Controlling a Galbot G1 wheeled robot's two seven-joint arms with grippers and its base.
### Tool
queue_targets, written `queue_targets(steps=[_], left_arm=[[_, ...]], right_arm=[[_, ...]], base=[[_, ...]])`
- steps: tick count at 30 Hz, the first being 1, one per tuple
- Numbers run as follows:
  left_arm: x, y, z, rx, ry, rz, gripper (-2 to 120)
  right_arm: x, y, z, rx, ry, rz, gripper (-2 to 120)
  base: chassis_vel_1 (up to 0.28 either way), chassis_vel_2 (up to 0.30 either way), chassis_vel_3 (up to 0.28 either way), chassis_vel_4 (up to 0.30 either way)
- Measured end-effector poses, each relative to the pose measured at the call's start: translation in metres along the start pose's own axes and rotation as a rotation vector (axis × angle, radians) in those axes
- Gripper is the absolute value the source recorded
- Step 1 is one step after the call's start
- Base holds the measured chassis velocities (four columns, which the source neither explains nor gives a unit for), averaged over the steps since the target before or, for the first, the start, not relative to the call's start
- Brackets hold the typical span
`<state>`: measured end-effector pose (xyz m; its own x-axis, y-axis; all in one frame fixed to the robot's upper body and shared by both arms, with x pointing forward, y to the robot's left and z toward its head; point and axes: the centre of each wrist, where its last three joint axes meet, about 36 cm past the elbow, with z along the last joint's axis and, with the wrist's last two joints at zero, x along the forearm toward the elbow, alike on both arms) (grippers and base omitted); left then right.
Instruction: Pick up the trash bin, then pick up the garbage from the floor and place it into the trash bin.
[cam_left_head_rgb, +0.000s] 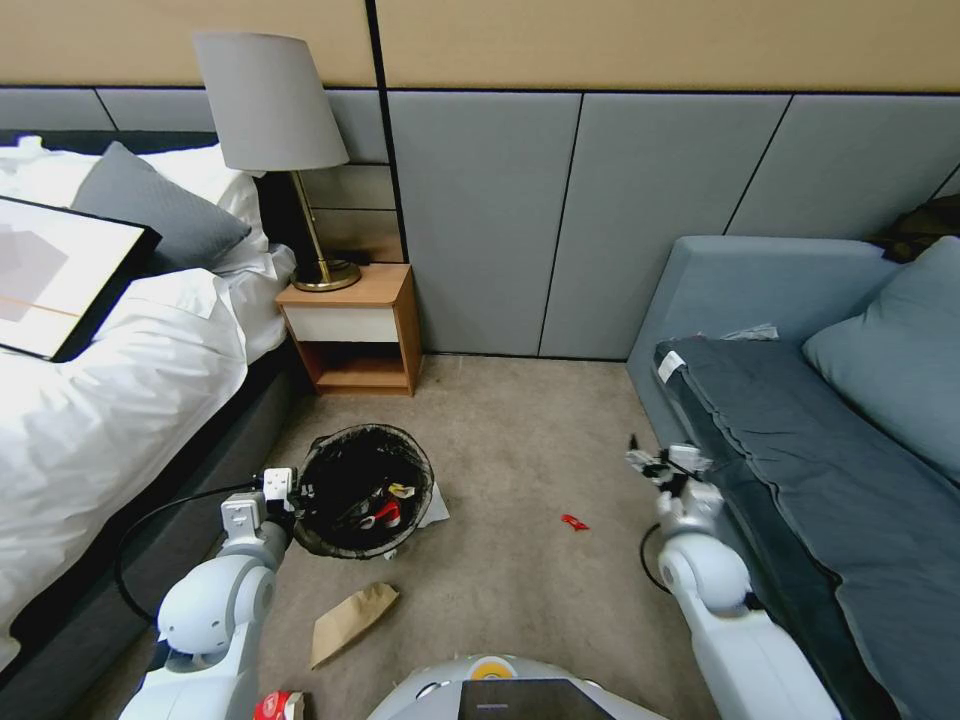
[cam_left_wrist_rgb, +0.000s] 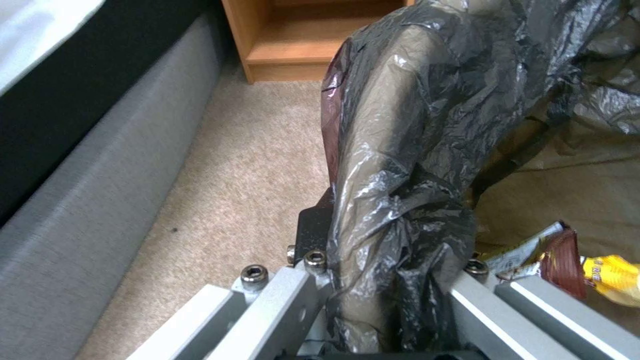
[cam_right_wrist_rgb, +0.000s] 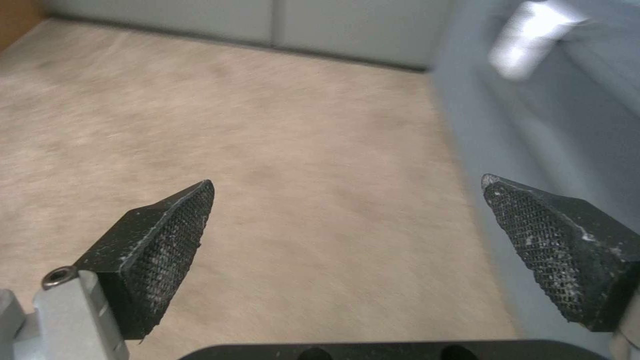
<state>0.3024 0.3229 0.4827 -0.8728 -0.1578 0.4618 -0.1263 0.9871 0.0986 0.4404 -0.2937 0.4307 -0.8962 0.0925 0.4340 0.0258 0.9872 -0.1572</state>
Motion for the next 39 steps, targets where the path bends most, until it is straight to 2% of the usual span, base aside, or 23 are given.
queue_targets(steps=[1,4,5,6,7,9,12,14,16,19,22,39], left_arm=[[0.0,0.0,0.0,0.0,0.0,0.0,0],[0.001,0.001,0.001,0.0,0.002,-0.005,0],[0.001,0.001,0.001,0.0,0.002,-0.005,0],[0.001,0.0,0.001,0.002,0.003,-0.006,0],[0.001,-0.001,0.002,0.002,0.004,-0.007,0],[0.001,-0.001,0.002,0.001,0.003,-0.009,0],[0.0,-0.002,0.002,0.002,0.003,-0.01,0],[-0.001,-0.002,0.003,0.005,0.007,-0.011,0],[-0.001,-0.001,0.004,0.006,0.011,-0.012,0],[-0.004,-0.001,0.006,0.006,0.018,-0.015,0],[-0.005,0.0,0.007,0.008,0.02,-0.015,0],[-0.012,0.0,0.01,0.014,0.035,-0.013,0]], right_arm=[[0.0,0.0,0.0,0.0,0.0,0.0,100],[-0.035,0.004,-0.022,-0.028,0.135,-0.094,100],[-0.035,0.004,-0.022,-0.028,0.135,-0.094,100],[-0.056,0.009,-0.026,-0.023,0.196,-0.124,100],[-0.073,0.013,-0.031,-0.011,0.221,-0.132,100],[-0.082,0.015,-0.033,-0.004,0.233,-0.134,100],[-0.102,0.027,-0.031,0.014,0.279,-0.148,100],[-0.114,0.045,-0.023,0.021,0.315,-0.169,100],[-0.116,0.053,-0.019,0.027,0.326,-0.179,100],[-0.117,0.076,-0.005,0.044,0.348,-0.213,100],[-0.118,0.085,0.003,0.05,0.361,-0.223,100],[-0.096,0.104,0.072,0.133,0.453,-0.24,100]], base=[[0.0,0.0,0.0,0.0],[0.0,0.0,0.0,0.0],[0.0,0.0,0.0,0.0],[0.0,0.0,0.0,0.0],[0.0,0.0,0.0,0.0],[0.0,0.0,0.0,0.0],[0.0,0.0,0.0,0.0],[0.0,0.0,0.0,0.0],[0.0,0.0,0.0,0.0],[0.0,0.0,0.0,0.0],[0.0,0.0,0.0,0.0],[0.0,0.0,0.0,0.0]])
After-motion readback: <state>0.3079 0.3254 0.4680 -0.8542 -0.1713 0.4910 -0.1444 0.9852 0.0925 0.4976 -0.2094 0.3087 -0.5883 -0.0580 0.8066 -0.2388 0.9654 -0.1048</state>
